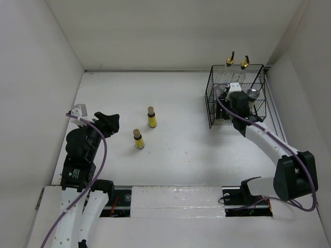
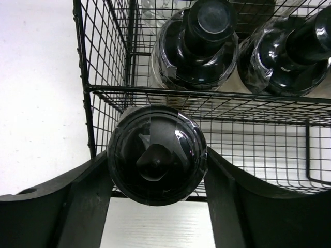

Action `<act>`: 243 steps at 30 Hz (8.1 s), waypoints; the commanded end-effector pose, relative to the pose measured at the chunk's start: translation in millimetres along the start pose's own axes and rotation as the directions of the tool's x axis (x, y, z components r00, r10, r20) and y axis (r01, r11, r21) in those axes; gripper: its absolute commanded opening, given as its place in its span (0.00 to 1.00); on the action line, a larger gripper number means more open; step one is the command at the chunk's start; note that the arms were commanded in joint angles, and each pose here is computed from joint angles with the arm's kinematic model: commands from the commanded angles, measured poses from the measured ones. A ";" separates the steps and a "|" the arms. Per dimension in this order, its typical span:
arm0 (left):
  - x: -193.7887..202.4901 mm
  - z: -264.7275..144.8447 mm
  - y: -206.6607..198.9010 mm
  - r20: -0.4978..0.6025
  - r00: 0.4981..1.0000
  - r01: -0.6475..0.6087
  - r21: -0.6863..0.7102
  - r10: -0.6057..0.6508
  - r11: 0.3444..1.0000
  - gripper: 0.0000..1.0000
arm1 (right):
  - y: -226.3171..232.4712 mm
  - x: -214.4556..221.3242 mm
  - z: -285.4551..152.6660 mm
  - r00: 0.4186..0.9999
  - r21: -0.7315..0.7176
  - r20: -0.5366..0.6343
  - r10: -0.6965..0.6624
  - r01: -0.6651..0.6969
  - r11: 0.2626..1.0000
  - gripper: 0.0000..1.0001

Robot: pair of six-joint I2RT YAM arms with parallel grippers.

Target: Organize the condiment bottles

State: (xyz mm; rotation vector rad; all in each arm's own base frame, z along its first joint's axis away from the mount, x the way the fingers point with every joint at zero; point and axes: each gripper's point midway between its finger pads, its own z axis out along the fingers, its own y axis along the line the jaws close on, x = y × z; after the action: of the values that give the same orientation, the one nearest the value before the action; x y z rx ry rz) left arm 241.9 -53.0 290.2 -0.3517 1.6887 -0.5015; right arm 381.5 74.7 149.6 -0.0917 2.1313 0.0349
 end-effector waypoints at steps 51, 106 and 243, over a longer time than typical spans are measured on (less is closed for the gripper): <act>-3.8 4.0 -3.4 0.016 1.000 -0.017 0.023 0.017 1.000 0.53 | 363.8 -69.4 30.1 0.904 -0.449 0.386 -0.183 0.357 0.819 0.56; -3.4 3.5 -4.7 0.013 1.000 -0.018 0.031 0.017 0.999 0.54 | -96.0 -97.6 -42.0 0.871 0.214 0.465 0.157 -0.283 0.935 0.05; 5.9 14.5 2.1 -0.032 0.999 -0.025 0.002 0.025 1.000 0.76 | -165.2 -80.3 -56.7 0.803 0.362 0.533 0.267 -0.502 0.786 0.95</act>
State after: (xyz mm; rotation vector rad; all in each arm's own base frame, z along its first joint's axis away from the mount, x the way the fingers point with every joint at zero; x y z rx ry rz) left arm 251.4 -58.3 278.1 -0.3375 1.7465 -0.5064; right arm 386.1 -90.0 199.2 0.6221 1.7234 -0.2771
